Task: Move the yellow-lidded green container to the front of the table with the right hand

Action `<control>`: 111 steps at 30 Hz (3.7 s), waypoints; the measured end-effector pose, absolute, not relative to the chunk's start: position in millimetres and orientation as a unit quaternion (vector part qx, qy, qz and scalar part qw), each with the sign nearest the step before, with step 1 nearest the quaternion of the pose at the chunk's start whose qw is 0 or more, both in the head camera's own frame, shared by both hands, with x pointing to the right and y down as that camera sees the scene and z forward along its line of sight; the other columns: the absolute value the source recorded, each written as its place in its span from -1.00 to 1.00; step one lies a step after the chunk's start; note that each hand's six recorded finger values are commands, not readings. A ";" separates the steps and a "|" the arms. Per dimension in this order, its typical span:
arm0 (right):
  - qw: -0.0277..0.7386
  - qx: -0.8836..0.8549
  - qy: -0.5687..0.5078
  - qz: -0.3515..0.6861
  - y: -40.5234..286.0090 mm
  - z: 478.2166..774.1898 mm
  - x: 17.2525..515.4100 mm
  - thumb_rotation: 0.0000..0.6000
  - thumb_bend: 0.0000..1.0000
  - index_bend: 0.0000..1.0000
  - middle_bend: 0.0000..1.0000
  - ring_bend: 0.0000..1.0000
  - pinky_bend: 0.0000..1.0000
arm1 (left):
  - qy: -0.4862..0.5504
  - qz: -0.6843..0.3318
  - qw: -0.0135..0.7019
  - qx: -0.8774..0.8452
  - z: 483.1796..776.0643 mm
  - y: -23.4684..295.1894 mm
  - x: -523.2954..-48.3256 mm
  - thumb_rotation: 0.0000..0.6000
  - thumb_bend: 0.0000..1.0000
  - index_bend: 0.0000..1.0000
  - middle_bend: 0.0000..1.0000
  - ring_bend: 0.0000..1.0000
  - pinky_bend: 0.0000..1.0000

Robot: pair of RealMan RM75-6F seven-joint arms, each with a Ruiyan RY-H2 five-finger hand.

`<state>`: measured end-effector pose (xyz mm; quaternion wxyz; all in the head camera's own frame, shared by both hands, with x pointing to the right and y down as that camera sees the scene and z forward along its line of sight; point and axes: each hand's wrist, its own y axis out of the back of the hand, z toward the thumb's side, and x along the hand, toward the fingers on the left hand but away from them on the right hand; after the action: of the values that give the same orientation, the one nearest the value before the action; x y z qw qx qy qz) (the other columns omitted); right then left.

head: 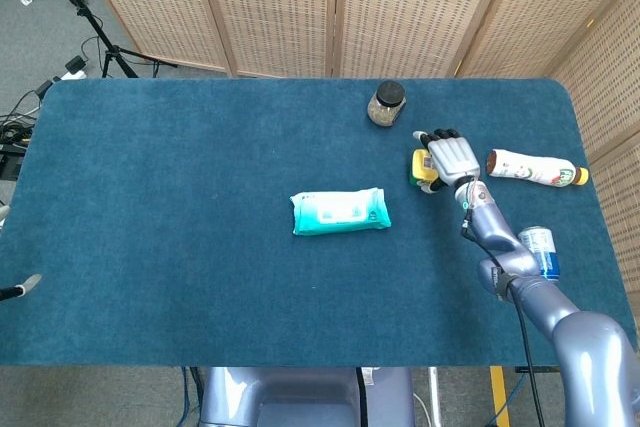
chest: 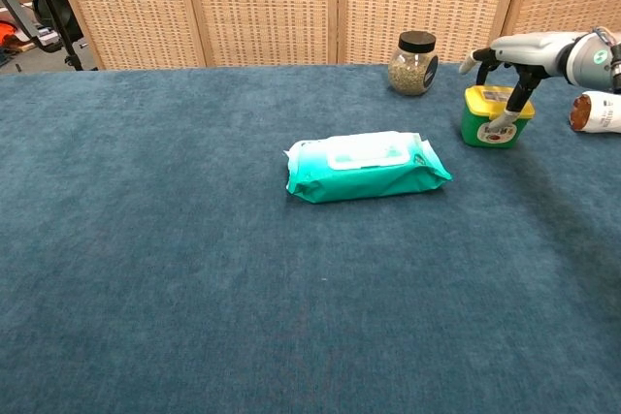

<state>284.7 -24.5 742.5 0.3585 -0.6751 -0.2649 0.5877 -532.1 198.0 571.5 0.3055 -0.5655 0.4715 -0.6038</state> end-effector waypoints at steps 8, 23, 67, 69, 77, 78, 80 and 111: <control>0.385 -0.673 -0.272 0.570 -25.3 740.2 282.1 1.00 -0.34 -0.13 0.06 -0.29 -0.56 | 0.472 -0.600 0.306 -0.569 570.1 198.7 -530.7 1.00 -1.00 -1.00 -1.00 -1.00 -1.00; 0.451 -0.693 -0.269 0.494 -4.7 680.2 297.0 1.00 -0.24 -0.11 0.06 -0.27 -0.47 | 0.470 -0.585 0.309 -0.585 564.0 202.4 -525.0 1.00 -1.00 -1.00 -1.00 -1.00 -1.00; 0.407 -0.721 -0.207 0.521 169.6 628.1 310.4 1.00 -1.00 -1.00 -1.00 -1.00 -0.91 | 0.481 -0.540 0.327 -0.608 537.8 219.7 -518.5 1.00 -1.00 -1.00 -1.00 -1.00 -1.00; 0.414 -0.721 -0.204 0.517 171.3 623.5 312.4 1.00 -1.00 -1.00 -1.00 -1.00 -0.91 | 0.482 -0.539 0.328 -0.608 537.3 219.9 -518.7 1.00 -1.00 -1.00 -1.00 -1.00 -1.00; 0.431 -0.721 -0.189 0.508 180.4 628.9 322.5 1.00 -1.00 -1.00 -1.00 -1.00 -0.91 | 0.483 -0.538 0.329 -0.607 536.3 220.7 -518.4 1.00 -1.00 -1.00 -1.00 -1.00 -1.00; 0.430 -0.724 -0.188 0.506 182.0 631.8 322.8 1.00 -1.00 -1.00 -1.00 -1.00 -0.91 | 0.483 -0.539 0.329 -0.607 536.4 220.7 -518.3 1.00 -1.00 -1.00 -1.00 -1.00 -1.00; 0.429 -0.729 -0.186 0.500 184.1 636.2 321.3 1.00 -1.00 -1.00 -1.00 -1.00 -0.91 | 0.482 -0.539 0.329 -0.607 536.7 220.8 -518.3 1.00 -1.00 -1.00 -1.00 -1.00 -1.00; 0.448 -0.756 -0.189 0.437 181.7 666.5 290.8 1.00 0.62 -0.15 0.02 -0.13 -0.24 | 0.481 -0.546 0.324 -0.605 540.4 218.7 -520.6 1.00 -1.00 -1.00 -1.00 -1.00 -1.00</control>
<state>290.8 181.7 666.5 0.4482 -0.7565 -0.1888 0.4373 -520.6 218.7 540.4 0.3236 -0.6048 0.4813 -0.5457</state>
